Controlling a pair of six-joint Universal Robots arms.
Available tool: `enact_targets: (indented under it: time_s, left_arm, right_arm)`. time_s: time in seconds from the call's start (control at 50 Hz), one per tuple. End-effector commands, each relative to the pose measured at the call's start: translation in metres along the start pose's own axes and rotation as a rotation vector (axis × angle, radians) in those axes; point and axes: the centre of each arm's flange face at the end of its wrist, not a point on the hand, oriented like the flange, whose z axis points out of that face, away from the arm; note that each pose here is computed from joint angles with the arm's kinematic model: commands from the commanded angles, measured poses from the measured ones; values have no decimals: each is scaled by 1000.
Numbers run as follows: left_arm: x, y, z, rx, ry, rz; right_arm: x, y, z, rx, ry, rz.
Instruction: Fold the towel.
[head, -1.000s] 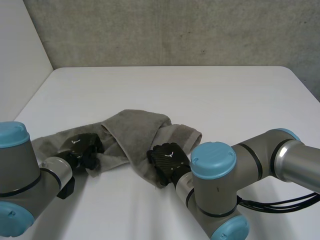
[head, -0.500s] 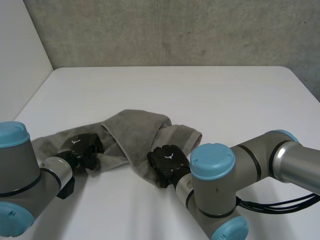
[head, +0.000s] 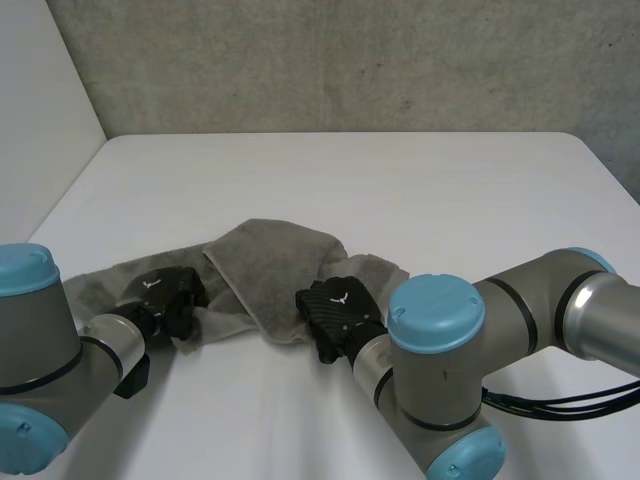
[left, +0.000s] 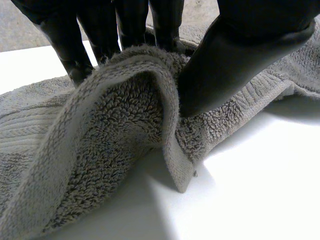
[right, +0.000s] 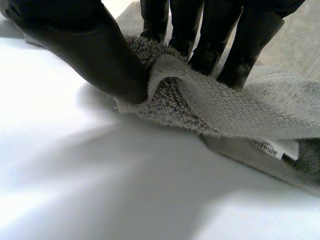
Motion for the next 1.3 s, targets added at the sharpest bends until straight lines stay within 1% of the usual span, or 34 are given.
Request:
enact_targets:
  time_s: [0.02,0.12,0.18,0.22,0.24,0.26,0.28,0.32,0.34,0.38,0.4,0.42,0.48,0.5,0.52,0.56,0.62,0.72,0.76,0.94,0.98,1.0,1.02,1.04,1.06,1.08,1.1,1.12,1.14,1.16,1.18,1.2,1.24,1.3]
  left_arm:
    - [0,0,0,1,1,1]
    - [0,-1,0,4,0,-1]
    - [0,-6,-2,21,0,1]
    - [0,-13,-4,45,1,4]
    - [0,-23,-7,77,5,8]
    - [0,-35,-10,116,16,16]
    - [0,-35,-10,117,16,16]
    - [2,-47,-14,154,38,25]
    - [3,-62,-19,200,60,33]
    - [4,-76,-26,240,82,41]
    - [4,-91,-35,284,96,50]
    - [4,-91,-35,285,96,50]
    - [-6,-120,-51,366,87,65]
    - [-15,-135,-57,405,71,70]
    - [-15,-135,-57,405,71,70]
    - [-22,-153,-65,447,69,66]
    - [-26,-161,-67,458,77,49]
    - [-32,-162,-61,441,100,11]
    - [-40,-151,-41,386,113,-20]
    - [-58,-144,17,301,105,-63]
    - [-63,-149,30,309,98,-63]
    - [-66,-160,41,334,93,-58]
    - [-66,-174,51,373,93,-57]
    - [-66,-174,51,373,93,-57]
    - [-66,-193,59,431,87,-60]
    - [-68,-218,60,511,73,-66]
    - [-68,-218,60,511,73,-66]
    - [-71,-246,56,604,60,-80]
    - [-71,-246,56,605,60,-80]
    - [-72,-275,45,703,57,-93]
    - [-70,-300,32,791,67,-107]
    - [-70,-300,32,792,67,-107]
    - [-65,-336,8,926,99,-109]
    - [-59,-354,-10,993,118,-87]
  right_arm:
    - [8,-6,-1,13,17,6]
    - [12,-15,-1,35,13,9]
    - [22,-35,-6,72,20,12]
    - [44,-67,-15,133,59,19]
    - [45,-67,-15,133,60,19]
    - [60,-85,-21,162,88,22]
    - [61,-85,-21,162,88,22]
    - [89,-117,-37,195,135,1]
    - [89,-117,-37,195,135,1]
    - [113,-150,-59,220,179,-37]
    - [113,-150,-59,220,180,-37]
    - [121,-164,-70,236,202,-58]
    - [130,-177,-82,248,231,-82]
    - [137,-188,-94,261,258,-103]
    - [144,-197,-106,267,289,-133]
    - [148,-199,-112,257,308,-159]
    - [150,-198,-118,210,323,-225]
    - [145,-192,-119,143,309,-322]
    - [145,-191,-115,131,307,-359]
    - [163,-191,-73,144,309,-329]
    - [165,-201,-50,216,305,-309]
    - [165,-201,-50,216,304,-309]
    - [170,-211,-40,280,324,-305]
    - [177,-227,-32,361,366,-304]
    - [177,-227,-32,361,366,-304]
    - [183,-248,-32,455,416,-305]
    - [184,-248,-32,456,417,-305]
    - [189,-269,-37,545,469,-307]
    - [193,-290,-46,635,518,-305]
    - [193,-290,-46,636,519,-305]
    - [195,-309,-57,717,552,-306]
    - [197,-323,-67,779,578,-313]
    - [197,-335,-75,831,588,-325]
    - [195,-341,-79,856,583,-337]
